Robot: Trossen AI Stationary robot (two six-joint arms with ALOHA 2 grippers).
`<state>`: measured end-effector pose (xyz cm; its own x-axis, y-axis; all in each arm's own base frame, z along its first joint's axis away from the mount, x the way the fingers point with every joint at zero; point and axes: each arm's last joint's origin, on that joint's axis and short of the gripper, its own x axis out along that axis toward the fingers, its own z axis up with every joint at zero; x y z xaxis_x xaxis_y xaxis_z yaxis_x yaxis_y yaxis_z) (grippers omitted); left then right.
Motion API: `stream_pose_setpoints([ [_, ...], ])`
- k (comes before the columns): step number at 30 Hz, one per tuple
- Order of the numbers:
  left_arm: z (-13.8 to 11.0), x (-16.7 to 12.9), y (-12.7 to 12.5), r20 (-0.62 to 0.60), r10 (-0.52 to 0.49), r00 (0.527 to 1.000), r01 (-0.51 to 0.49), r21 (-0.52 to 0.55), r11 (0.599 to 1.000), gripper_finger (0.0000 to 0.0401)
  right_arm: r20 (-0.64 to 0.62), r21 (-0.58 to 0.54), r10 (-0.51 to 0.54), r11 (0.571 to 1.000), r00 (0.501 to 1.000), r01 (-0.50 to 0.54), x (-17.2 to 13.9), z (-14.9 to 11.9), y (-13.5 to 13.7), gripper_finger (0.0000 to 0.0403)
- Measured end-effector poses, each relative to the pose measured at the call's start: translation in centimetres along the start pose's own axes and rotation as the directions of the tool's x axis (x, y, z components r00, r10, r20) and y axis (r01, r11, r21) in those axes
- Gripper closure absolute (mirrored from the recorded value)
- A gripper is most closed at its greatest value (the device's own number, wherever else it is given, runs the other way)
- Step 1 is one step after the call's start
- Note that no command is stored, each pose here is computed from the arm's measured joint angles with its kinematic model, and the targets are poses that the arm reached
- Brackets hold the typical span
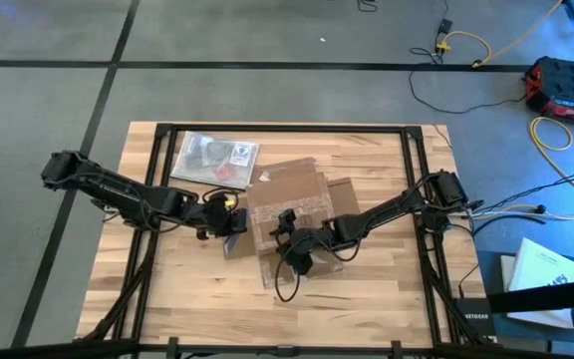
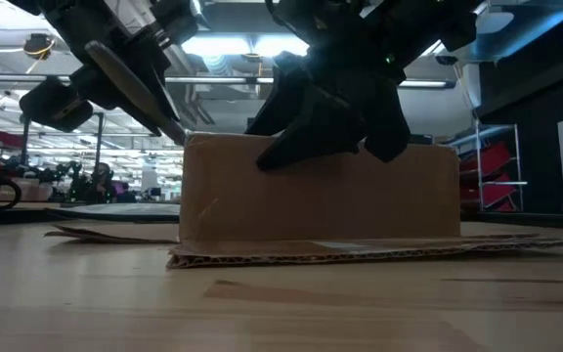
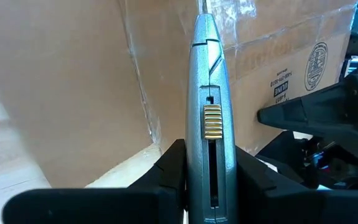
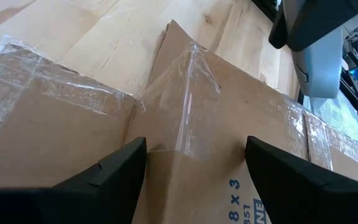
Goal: Unpack boxes
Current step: Break down the box until it is fully flat
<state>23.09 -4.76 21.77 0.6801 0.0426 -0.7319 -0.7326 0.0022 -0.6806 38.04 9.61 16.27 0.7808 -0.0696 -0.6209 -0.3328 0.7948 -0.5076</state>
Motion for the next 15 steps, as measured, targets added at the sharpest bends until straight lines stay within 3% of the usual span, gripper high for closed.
stream_pose_setpoints([
  [15, -0.1, 0.12, -0.32, -0.012, -0.031, 0.999, 0.031, 0.0, 1.0, 0.0342, 0.0, 0.0, 0.0, 1.0, 1.0, 0.0, -0.03, 0.01, 0.02, 0.0145],
])
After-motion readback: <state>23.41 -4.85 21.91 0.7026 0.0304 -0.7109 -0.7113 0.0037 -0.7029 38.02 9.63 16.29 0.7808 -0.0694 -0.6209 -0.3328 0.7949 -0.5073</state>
